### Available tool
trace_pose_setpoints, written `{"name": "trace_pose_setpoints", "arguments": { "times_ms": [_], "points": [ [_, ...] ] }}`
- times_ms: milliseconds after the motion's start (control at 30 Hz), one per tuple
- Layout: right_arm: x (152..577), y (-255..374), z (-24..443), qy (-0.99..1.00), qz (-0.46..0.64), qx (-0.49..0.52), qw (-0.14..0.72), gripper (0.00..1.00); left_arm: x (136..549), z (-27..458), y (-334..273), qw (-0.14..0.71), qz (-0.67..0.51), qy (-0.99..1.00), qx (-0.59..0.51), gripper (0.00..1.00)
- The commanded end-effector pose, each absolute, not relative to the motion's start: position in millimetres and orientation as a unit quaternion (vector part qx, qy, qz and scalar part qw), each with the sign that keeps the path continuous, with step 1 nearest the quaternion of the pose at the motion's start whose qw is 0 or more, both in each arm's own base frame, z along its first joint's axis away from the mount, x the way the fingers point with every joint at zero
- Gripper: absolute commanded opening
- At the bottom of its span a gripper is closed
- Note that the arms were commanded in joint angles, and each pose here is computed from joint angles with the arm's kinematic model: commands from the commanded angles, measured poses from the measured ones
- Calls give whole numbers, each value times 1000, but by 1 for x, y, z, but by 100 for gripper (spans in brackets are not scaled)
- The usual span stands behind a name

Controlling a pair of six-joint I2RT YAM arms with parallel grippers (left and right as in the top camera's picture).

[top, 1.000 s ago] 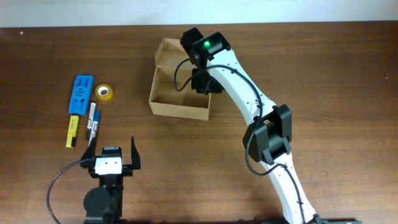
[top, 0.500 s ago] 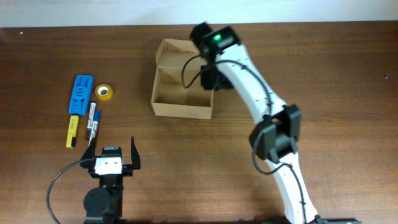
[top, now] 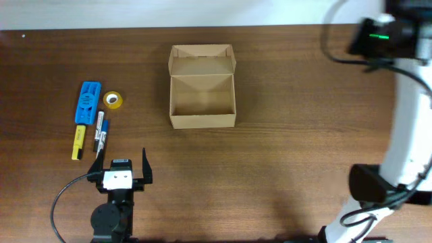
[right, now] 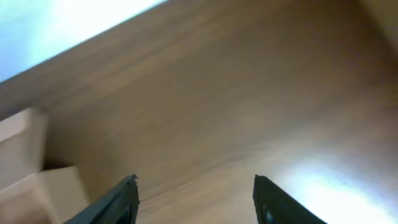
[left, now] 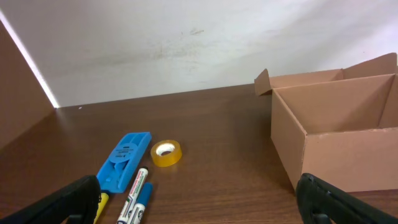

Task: Pack container
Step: 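Release the box and retract right arm to the right side, then reach left gripper over the blue duster and markers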

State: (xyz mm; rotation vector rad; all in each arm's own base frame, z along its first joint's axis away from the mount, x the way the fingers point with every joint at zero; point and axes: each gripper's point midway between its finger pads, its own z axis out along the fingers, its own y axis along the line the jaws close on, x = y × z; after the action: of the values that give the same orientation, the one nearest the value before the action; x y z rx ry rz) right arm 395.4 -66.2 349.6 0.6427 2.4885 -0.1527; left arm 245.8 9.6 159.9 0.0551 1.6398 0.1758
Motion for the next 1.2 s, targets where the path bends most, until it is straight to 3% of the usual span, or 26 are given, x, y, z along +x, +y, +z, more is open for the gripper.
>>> {"name": "trace_pose_setpoints", "arguments": {
  "times_ms": [0, 100, 267, 300, 333, 367, 633, 733, 933, 1167],
  "points": [
    [388, -102, 338, 932, -63, 250, 253, 60, 246, 160, 10, 678, 83, 729, 30, 100],
    [384, -120, 328, 930, -37, 277, 237, 62, 246, 161, 10, 680, 83, 728, 30, 100],
    [383, -135, 290, 940, -43, 286, 179, 76, 246, 162, 10, 682, 83, 726, 30, 100],
    [385, -135, 281, 943, -44, 284, 168, 80, 246, 162, 10, 682, 83, 726, 30, 100],
    [386, -135, 271, 946, -44, 282, 155, 95, 246, 162, 9, 682, 82, 726, 30, 100],
    [388, -134, 259, 948, -43, 281, 142, 99, 246, 162, 9, 682, 78, 726, 29, 100],
    [384, -138, 166, 956, -58, 280, 62, 99, 232, 189, 8, 664, 74, 743, 32, 100],
    [378, -138, 147, 957, -63, 279, 42, 99, 212, 199, 21, 626, 63, 777, -29, 100],
    [374, -136, 140, 958, -62, 279, 31, 99, 192, 225, 23, 573, 39, 816, -73, 100],
    [374, -136, 140, 958, -62, 279, 31, 99, 213, 264, 32, 532, 69, 840, -85, 100]
  ]
}}
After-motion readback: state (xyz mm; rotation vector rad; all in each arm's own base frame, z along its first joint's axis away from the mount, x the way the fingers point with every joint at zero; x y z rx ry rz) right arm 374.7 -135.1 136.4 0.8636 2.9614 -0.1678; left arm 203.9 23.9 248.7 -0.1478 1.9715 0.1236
